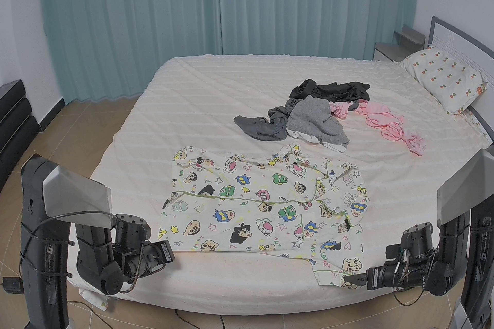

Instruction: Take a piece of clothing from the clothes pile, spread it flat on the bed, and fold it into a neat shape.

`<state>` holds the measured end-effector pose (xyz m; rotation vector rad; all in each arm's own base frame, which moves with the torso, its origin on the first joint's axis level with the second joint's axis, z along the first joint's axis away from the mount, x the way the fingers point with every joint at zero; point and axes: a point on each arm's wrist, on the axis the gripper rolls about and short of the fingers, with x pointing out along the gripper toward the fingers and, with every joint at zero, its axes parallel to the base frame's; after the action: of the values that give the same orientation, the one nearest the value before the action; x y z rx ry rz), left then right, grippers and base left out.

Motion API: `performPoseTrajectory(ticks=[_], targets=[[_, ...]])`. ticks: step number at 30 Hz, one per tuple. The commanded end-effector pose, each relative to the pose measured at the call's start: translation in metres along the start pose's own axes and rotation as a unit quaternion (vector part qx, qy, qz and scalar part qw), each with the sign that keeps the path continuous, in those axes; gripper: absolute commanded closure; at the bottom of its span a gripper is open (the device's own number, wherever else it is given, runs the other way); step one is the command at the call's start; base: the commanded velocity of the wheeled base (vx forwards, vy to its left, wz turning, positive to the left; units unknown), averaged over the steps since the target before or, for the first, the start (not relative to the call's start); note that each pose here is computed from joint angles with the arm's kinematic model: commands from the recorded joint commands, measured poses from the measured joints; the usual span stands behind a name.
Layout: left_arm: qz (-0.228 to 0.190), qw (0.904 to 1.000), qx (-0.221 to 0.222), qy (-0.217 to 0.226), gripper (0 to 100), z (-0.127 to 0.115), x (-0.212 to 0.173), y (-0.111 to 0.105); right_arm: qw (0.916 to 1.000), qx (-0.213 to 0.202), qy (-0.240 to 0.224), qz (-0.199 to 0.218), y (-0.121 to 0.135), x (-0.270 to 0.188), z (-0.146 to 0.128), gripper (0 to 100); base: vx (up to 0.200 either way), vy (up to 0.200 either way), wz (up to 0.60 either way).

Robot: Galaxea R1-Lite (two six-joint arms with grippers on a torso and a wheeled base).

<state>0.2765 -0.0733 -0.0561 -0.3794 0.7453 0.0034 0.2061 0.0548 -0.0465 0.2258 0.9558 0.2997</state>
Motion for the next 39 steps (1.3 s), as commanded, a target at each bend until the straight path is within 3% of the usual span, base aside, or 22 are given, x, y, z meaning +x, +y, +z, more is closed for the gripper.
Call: performPoseTrajectory(ticks=[1, 12, 24, 27, 38, 39], targets=[[0.002, 0.9999, -0.005, -0.009, 100, 0.005, -0.007, 0.002, 0.9999, -0.015, 0.000, 0.004, -0.001, 0.015, -0.007, 0, 0.000, 0.000, 0.00], [-0.004, 0.9999, -0.003, -0.014, 100, 0.007, -0.005, -0.001, 0.9981, -0.059, -0.017, 0.002, 0.011, 0.034, -0.007, 0, 0.000, 0.000, 0.00], [-0.006, 0.9999, -0.003, -0.012, 100, 0.006, -0.006, 0.000, 0.9971, -0.062, -0.038, -0.025, 0.012, 0.028, -0.003, 0, 0.000, 0.000, 0.00], [-0.005, 0.9999, -0.002, -0.010, 100, 0.005, -0.007, 0.000, 0.9950, -0.060, -0.072, -0.036, 0.016, 0.028, 0.009, 0, 0.000, 0.000, 0.00], [-0.006, 0.9999, -0.002, -0.009, 100, 0.005, -0.007, -0.001, 0.9947, -0.068, -0.069, -0.033, 0.019, 0.038, 0.010, 0, 0.000, 0.000, 0.00], [-0.007, 0.9999, -0.002, -0.008, 100, 0.005, -0.007, -0.001, 0.9952, -0.068, -0.062, -0.035, 0.020, 0.037, 0.011, 100, 0.000, 0.000, 0.00]])
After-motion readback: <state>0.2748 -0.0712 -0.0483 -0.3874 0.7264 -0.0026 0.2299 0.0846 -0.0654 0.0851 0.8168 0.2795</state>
